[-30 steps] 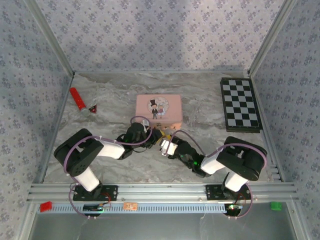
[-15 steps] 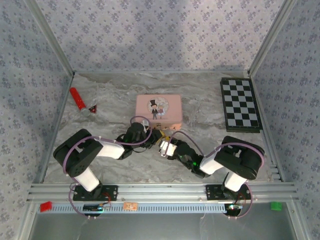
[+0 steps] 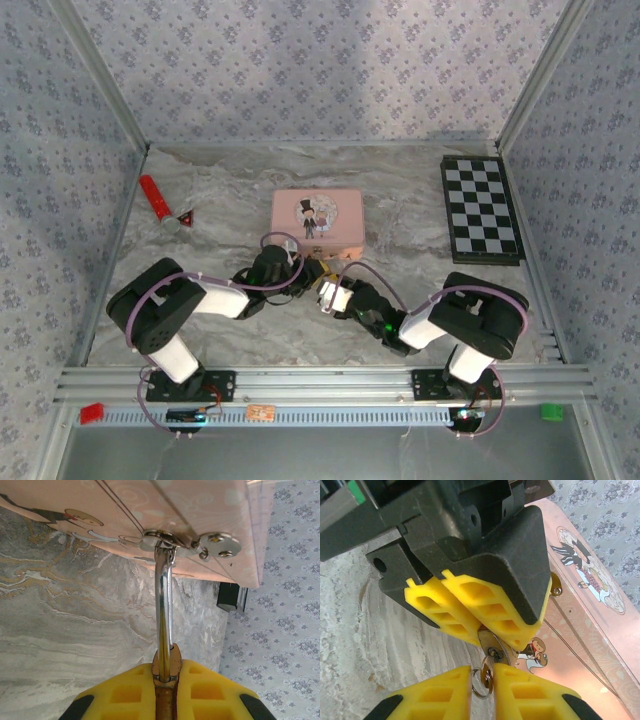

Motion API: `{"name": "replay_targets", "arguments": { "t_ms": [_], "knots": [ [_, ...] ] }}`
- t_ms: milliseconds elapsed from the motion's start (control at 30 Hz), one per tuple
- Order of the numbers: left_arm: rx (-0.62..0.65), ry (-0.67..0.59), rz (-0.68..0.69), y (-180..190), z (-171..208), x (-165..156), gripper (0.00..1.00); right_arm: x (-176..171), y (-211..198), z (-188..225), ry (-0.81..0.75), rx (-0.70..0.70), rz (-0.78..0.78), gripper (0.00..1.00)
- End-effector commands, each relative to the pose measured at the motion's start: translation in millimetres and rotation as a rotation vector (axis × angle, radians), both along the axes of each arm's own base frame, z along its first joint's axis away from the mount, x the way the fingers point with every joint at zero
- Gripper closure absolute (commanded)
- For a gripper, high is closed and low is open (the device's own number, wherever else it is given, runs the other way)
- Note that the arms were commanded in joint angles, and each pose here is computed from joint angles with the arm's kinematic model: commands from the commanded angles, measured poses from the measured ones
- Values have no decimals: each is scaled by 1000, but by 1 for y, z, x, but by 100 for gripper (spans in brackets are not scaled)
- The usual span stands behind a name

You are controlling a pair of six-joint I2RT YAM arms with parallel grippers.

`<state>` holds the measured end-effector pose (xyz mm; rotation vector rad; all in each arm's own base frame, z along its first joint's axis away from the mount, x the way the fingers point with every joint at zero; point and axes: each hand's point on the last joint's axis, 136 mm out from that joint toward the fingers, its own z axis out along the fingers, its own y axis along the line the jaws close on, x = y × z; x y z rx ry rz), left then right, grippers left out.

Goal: Unlock the padlock with the key

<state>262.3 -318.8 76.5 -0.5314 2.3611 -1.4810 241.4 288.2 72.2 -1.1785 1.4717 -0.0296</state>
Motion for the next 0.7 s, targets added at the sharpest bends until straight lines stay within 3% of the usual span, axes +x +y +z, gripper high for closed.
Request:
{"name": "replay_targets", "arguments": {
  "t_ms": [0,667],
  "knots": [
    [-92,-105,-29,-12,40,3,99,4,5,7,-6,31,-19,83],
    [-98,-120,-40,-14,44,2,99,14,3,13,50,159,-108,89]
  ]
}}
